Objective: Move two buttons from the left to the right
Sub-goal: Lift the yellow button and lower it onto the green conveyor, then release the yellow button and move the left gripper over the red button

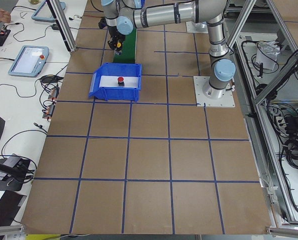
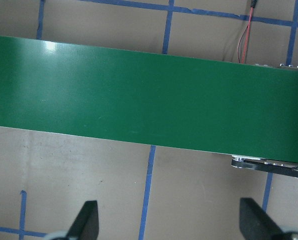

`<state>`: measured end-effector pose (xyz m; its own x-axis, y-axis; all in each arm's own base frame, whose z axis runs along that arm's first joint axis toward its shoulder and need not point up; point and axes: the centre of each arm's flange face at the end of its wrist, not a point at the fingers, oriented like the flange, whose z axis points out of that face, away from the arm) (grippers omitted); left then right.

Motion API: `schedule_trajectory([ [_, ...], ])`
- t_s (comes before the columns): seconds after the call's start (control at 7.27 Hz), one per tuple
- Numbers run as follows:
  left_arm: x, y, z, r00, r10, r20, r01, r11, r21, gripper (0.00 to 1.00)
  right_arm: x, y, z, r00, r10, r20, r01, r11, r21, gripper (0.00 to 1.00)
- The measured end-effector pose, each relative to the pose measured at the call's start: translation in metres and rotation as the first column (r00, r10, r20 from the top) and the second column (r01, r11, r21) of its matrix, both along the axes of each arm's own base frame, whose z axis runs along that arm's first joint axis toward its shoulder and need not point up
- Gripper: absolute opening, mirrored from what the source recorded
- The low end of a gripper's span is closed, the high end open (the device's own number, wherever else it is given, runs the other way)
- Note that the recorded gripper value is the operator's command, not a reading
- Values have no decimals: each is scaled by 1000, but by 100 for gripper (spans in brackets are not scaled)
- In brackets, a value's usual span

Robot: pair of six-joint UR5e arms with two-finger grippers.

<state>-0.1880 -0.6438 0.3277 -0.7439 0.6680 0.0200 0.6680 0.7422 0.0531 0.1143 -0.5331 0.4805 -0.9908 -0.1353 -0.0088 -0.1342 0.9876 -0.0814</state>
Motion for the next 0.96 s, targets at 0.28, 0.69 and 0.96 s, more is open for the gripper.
schedule_trajectory([
  [0.28,-7,0,-27,979,-201,21,201,979,27,38,0,0,0,1000,1,-1,-1,1000,1,100],
  [0.69,-36,10,-36,919,-384,88,380,923,61,53,0,0,0,1000,0,-1,0,1000,2,100],
  [0.96,-49,18,-39,904,-415,101,410,909,72,89,-1,0,-1,1000,-1,-1,1,1000,3,100],
])
